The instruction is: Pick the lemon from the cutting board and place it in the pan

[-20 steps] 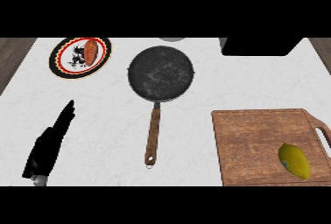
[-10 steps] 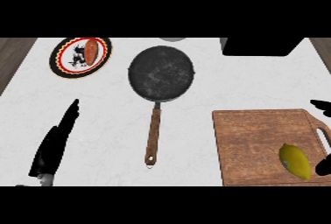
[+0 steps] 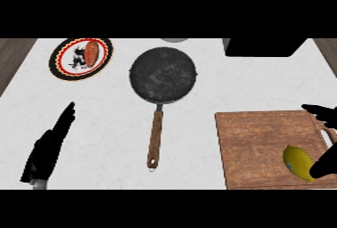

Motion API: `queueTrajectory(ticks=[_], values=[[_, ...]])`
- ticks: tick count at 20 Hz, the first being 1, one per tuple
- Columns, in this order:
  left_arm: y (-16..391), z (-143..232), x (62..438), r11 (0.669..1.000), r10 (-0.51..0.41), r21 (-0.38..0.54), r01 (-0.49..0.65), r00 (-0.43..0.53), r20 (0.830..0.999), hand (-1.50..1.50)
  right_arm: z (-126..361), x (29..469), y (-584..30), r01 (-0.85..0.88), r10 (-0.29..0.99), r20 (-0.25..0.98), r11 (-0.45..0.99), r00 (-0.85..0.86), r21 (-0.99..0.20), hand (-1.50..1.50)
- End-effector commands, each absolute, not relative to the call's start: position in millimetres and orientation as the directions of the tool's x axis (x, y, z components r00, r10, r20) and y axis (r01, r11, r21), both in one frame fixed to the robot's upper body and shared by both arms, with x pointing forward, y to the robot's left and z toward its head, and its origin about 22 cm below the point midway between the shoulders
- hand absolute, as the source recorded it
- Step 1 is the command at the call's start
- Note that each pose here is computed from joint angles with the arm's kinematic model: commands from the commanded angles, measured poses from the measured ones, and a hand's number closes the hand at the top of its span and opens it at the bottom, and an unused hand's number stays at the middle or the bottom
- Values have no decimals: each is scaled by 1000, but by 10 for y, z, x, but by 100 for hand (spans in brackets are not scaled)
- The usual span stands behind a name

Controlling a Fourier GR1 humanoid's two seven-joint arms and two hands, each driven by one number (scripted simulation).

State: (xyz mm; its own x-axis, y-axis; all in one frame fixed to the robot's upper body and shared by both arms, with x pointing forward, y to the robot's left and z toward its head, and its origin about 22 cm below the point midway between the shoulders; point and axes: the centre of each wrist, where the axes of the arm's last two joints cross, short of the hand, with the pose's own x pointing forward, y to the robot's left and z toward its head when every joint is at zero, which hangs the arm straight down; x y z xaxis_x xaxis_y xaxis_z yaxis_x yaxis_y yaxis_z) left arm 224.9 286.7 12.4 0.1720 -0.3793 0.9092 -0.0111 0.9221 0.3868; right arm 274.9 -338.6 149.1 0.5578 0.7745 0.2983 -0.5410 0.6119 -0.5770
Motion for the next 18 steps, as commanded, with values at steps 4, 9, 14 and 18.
queueTrajectory(ticks=[4,9,14,18], values=[[2809,22,2199,920,-381,392,-29,176,908,0,1149,2712,-3112,-623,798,118,545,592,-560,-150],[2832,-5,2221,920,-382,390,-16,176,907,0,1060,2723,-3256,-625,794,97,542,601,-562,-150],[2719,-123,2189,920,-386,393,-6,171,906,0,1119,2743,-3099,-650,797,66,534,600,-541,-150],[2816,95,2223,928,-362,371,-18,181,914,0,957,2747,-3389,-646,788,70,549,611,-531,-150]])
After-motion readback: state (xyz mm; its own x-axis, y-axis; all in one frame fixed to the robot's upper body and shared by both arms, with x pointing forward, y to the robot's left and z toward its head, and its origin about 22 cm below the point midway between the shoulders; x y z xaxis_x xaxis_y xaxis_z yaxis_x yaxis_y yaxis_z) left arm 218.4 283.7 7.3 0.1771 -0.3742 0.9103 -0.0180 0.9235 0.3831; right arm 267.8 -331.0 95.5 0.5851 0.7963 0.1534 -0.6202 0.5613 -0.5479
